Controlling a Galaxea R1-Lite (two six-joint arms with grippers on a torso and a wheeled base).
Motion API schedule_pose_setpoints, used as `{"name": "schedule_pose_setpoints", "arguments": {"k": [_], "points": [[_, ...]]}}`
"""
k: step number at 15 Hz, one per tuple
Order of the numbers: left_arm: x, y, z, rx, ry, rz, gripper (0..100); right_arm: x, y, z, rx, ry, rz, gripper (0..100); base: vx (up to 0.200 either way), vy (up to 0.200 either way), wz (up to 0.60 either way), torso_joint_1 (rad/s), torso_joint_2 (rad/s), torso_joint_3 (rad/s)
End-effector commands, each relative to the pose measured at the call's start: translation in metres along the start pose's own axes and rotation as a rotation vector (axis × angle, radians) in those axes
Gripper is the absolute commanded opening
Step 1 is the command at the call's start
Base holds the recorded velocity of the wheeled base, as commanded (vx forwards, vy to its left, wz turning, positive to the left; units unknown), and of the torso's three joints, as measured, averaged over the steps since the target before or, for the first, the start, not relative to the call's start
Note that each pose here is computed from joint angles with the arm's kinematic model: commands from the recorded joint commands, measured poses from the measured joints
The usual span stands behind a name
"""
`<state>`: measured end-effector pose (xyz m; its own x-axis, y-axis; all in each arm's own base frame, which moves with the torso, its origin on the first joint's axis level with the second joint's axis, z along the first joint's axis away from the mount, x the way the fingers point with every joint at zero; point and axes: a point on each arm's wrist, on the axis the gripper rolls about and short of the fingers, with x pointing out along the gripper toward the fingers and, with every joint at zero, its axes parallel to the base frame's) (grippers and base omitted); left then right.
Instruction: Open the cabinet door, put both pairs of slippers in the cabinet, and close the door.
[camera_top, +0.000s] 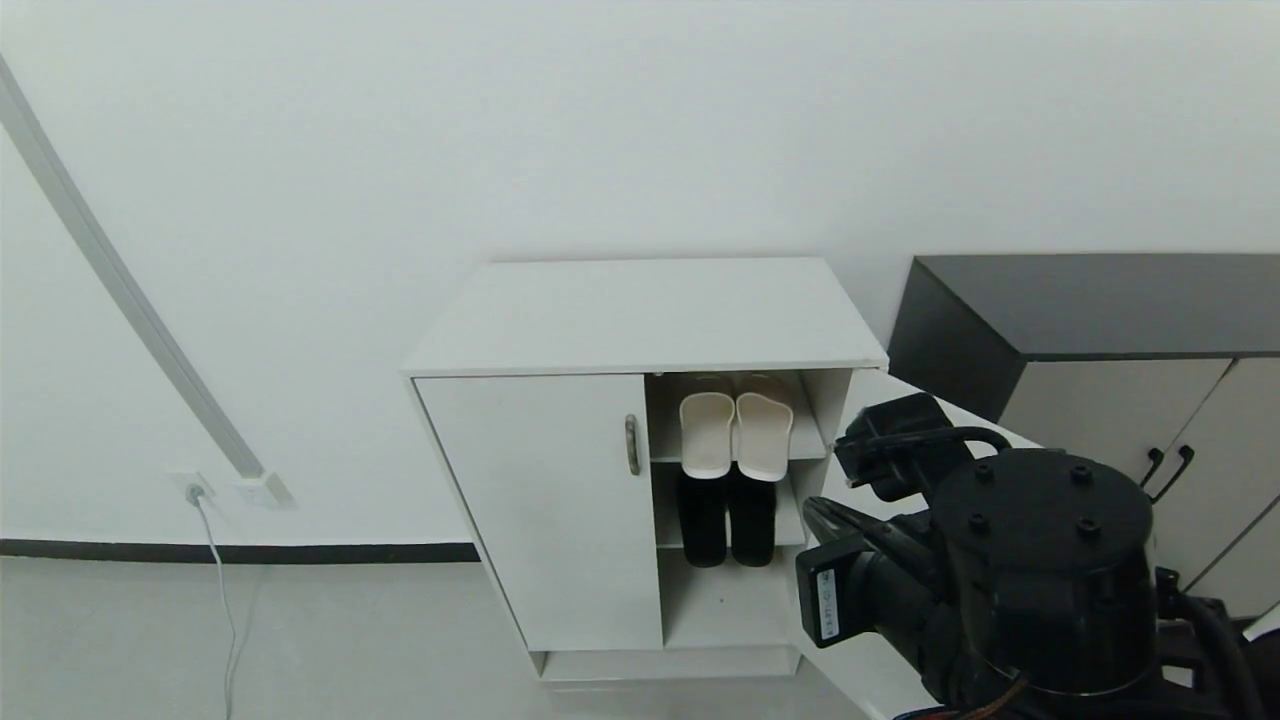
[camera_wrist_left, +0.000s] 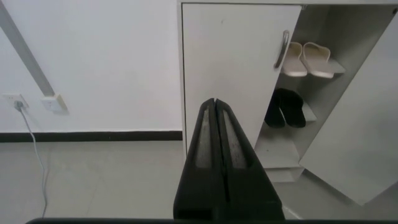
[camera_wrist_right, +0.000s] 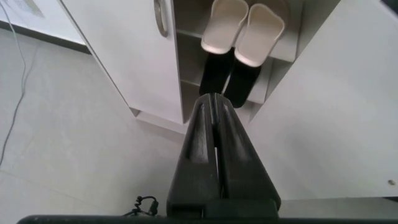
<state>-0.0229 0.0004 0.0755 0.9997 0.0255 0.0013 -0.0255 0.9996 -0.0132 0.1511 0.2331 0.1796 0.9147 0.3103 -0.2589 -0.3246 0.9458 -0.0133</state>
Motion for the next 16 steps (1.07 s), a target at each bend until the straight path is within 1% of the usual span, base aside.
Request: {"name": "schedule_pose_setpoints", "arguments": {"k": [1, 5, 8, 16], "points": [[0.0001, 0.0000, 0.0000, -0.001, 0.001, 0.001, 0, 0.0001, 0.0002, -0.0005, 0.000, 0.001, 0.001, 0, 0.000, 0.000, 0.00, 0.261, -0.59, -0.330], [0.0001, 0.0000, 0.0000, -0.001, 0.001, 0.001, 0, 0.0000, -0.0003, -0.0023, -0.007, 0.007, -0.001, 0, 0.000, 0.000, 0.00, 0.240, -0.55, -0.300], [0.0001, 0.0000, 0.0000, -0.001, 0.001, 0.001, 0, 0.0003, -0.0013, -0.0054, -0.027, 0.015, -0.004, 0, 0.000, 0.000, 0.00, 0.031, -0.07, -0.044], [0.0001, 0.0000, 0.0000, -0.001, 0.001, -0.001, 0, 0.0004, -0.0027, -0.0050, -0.023, 0.014, -0.005, 0, 0.000, 0.000, 0.00, 0.000, 0.00, 0.000]]}}
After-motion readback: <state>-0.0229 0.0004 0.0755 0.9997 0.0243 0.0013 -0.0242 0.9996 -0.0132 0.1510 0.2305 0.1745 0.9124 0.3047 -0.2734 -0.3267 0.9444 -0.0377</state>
